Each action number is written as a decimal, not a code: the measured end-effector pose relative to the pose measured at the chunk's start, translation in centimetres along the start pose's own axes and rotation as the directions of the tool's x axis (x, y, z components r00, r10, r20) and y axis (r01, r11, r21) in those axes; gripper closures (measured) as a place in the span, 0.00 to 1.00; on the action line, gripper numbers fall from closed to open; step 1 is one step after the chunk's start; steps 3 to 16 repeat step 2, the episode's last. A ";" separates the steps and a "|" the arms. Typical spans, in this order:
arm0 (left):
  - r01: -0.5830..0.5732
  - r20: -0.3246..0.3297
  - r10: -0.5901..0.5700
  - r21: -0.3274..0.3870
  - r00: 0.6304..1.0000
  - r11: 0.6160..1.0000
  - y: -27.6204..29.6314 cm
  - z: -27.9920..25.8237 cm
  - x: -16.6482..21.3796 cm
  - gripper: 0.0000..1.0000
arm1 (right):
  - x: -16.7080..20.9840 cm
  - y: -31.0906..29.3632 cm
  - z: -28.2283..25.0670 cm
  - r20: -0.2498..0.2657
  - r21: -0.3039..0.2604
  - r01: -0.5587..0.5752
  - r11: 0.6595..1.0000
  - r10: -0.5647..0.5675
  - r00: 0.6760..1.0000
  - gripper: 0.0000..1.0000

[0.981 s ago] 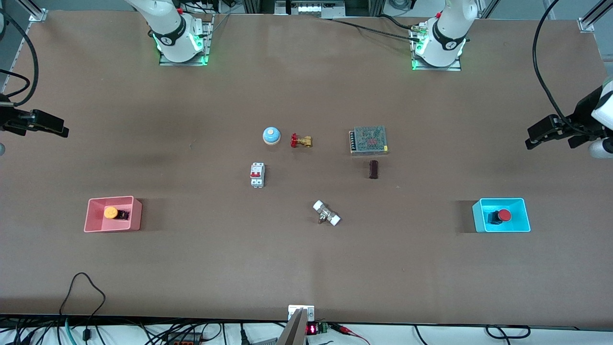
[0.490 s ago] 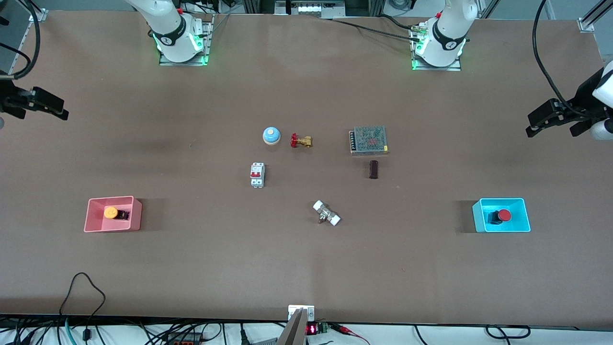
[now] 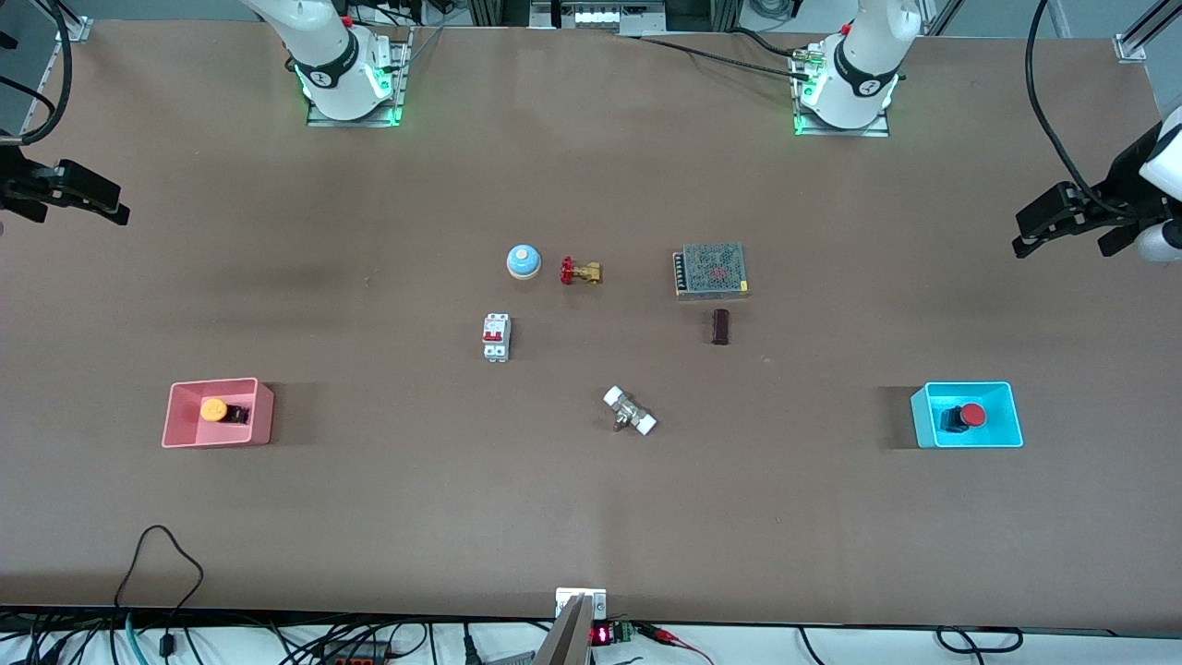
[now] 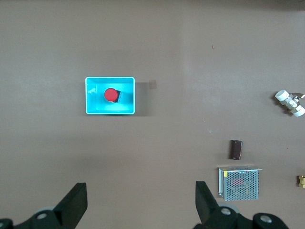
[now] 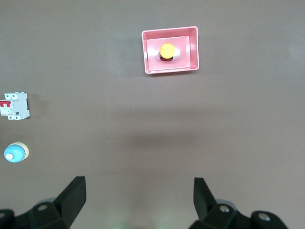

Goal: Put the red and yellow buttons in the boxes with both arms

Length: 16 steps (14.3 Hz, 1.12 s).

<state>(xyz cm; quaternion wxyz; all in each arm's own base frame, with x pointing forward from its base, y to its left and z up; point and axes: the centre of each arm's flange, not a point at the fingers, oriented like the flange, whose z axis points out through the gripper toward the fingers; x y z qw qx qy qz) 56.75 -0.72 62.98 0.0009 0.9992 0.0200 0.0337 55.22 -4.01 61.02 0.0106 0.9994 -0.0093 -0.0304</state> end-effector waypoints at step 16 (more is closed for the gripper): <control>0.003 0.000 -0.003 0.000 1.000 1.000 -0.1 0.0 0.0 0.00 | 0.0 0.1 0.0 0.000 0.000 -0.001 1.000 0.001 1.000 0.00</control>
